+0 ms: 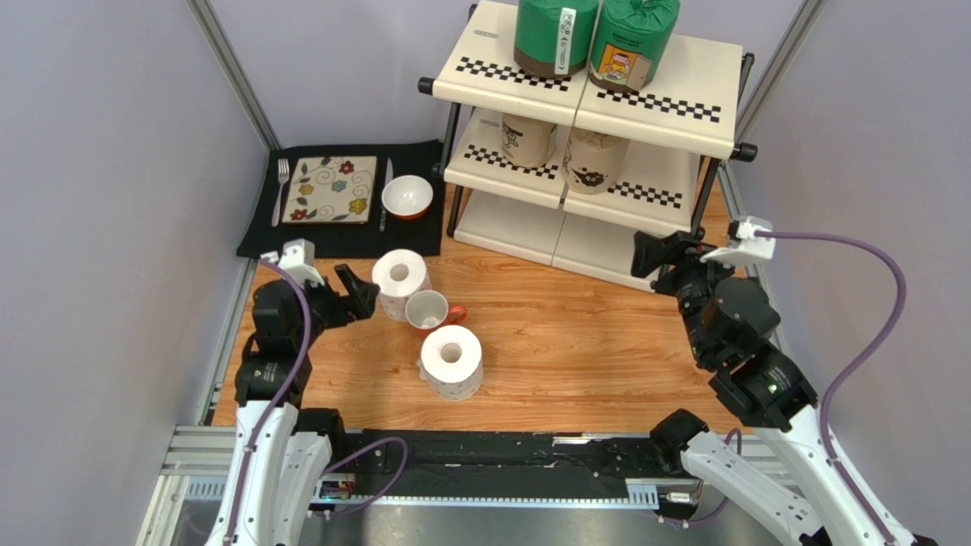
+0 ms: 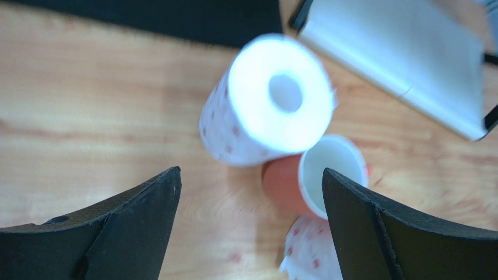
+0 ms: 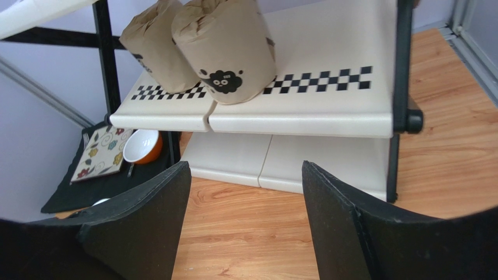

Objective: Place and organize the paper towels onto the shelf

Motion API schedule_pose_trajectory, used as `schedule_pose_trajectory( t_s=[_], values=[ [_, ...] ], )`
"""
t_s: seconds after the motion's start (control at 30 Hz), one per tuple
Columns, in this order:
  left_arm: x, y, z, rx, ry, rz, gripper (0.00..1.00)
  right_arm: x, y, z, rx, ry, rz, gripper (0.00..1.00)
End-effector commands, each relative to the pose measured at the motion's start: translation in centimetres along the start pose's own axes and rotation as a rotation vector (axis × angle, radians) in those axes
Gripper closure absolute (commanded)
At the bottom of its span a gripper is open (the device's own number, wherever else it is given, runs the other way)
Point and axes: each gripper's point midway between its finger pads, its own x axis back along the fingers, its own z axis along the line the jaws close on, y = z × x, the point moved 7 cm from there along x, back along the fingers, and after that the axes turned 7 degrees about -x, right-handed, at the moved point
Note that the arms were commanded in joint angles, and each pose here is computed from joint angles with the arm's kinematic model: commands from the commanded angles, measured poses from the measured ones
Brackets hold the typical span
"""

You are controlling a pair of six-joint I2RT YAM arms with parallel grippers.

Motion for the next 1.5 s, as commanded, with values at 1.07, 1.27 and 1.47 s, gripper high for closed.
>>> schedule_pose_trajectory(
  t_s=[1.07, 1.27, 1.47],
  values=[
    [-16.7, 16.1, -24.5, -0.227, -0.556, -0.513, 0.01, 3.6, -3.0, -5.4, -0.067, -0.173, 0.030, 0.24],
    [-20.2, 18.5, -26.3, -0.105, -0.530, -0.574, 0.01, 3.2, -3.3, -5.1, -0.069, -0.168, 0.034, 0.23],
    [-20.9, 19.7, -26.8, 0.031, -0.531, -0.661, 0.01, 3.2, -3.0, -5.0, -0.055, -0.164, 0.030, 0.23]
  ],
)
